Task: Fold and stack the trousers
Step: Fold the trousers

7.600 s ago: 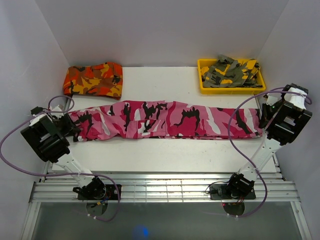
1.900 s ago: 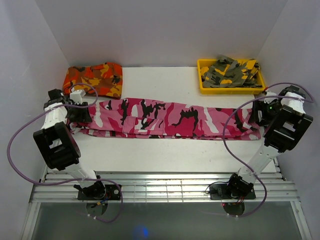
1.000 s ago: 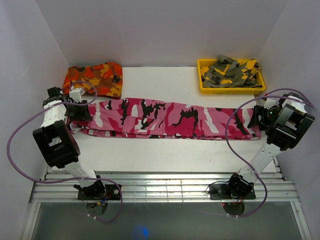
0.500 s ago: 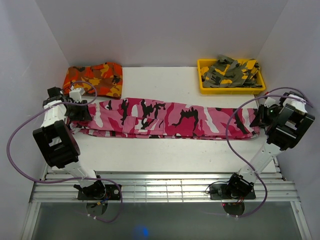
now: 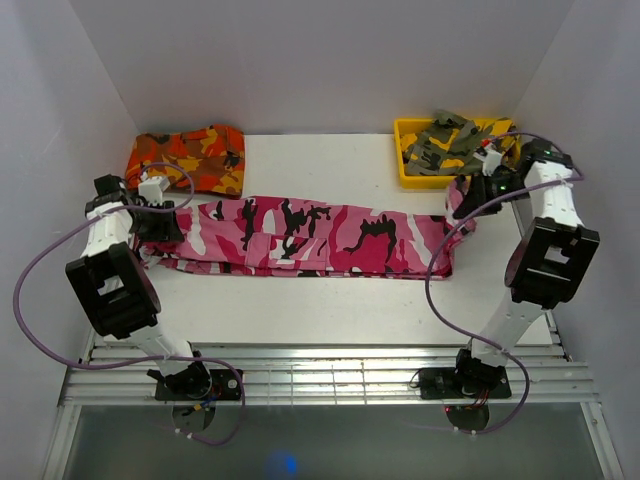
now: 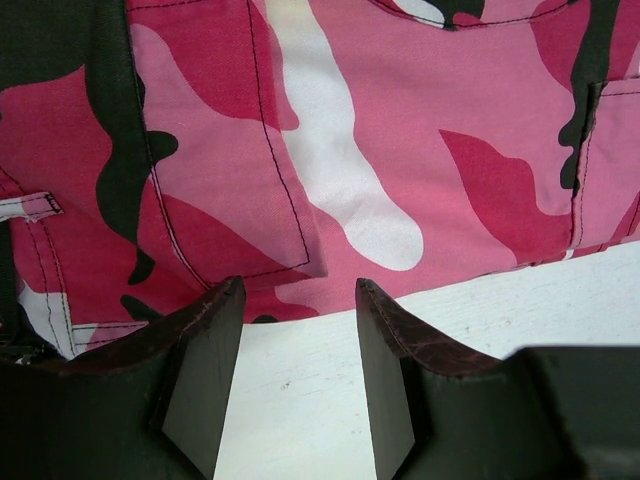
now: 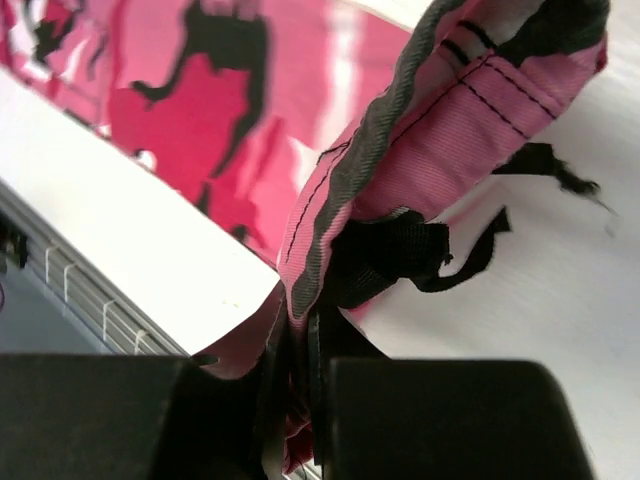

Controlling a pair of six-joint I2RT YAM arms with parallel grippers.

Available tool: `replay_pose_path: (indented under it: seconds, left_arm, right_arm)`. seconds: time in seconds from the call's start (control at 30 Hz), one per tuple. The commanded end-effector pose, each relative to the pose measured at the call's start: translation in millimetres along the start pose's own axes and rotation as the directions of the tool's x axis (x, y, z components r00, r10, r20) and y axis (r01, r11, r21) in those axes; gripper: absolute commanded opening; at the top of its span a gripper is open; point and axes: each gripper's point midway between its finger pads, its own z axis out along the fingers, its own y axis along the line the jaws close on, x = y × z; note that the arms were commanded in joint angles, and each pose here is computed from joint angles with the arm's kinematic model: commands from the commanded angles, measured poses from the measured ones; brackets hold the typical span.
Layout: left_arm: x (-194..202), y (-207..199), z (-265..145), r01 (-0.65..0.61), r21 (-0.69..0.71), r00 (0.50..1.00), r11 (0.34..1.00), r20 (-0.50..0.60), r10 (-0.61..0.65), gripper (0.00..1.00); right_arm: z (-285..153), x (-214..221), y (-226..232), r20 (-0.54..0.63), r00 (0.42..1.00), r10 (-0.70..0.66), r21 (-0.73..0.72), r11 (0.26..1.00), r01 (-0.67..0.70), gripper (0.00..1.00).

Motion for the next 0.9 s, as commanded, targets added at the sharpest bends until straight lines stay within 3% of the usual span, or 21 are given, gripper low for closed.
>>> replay_pose_path:
  seconds: [0.0,0.2,0.43,0.63,0.87]
  left_arm:
    - [-9,-10,-14,-0.045,0.005,0.998,0.999,0.052,0.044,0.59]
    - [-8,-9,-18,-0.051,-0.015,0.997,0.999,0.049,0.051,0.59]
    - [4,-12,-12,-0.02,0.001,1.0,1.0,0.024,0.019,0.59]
    - [9,-13,-7,-0.004,0.008,1.0,1.0,0.018,0.004,0.61]
    - [11,-15,-4,0.014,0.021,1.0,1.0,0.015,-0.014,0.66]
  right_arm:
    - [30,-19,71,0.023,0.993,-0.117,-0.157,0.98,0.119,0.08]
    - [85,-30,147,-0.009,0.978,-0.209,-0.327,0.925,0.195,0.08]
    - [143,-57,223,0.016,0.962,-0.274,-0.419,0.871,0.255,0.08]
    - [197,-74,278,0.047,0.923,-0.381,-0.414,0.834,0.365,0.08]
    - [265,-52,315,0.0,0.904,-0.428,-0.436,0.813,0.385,0.08]
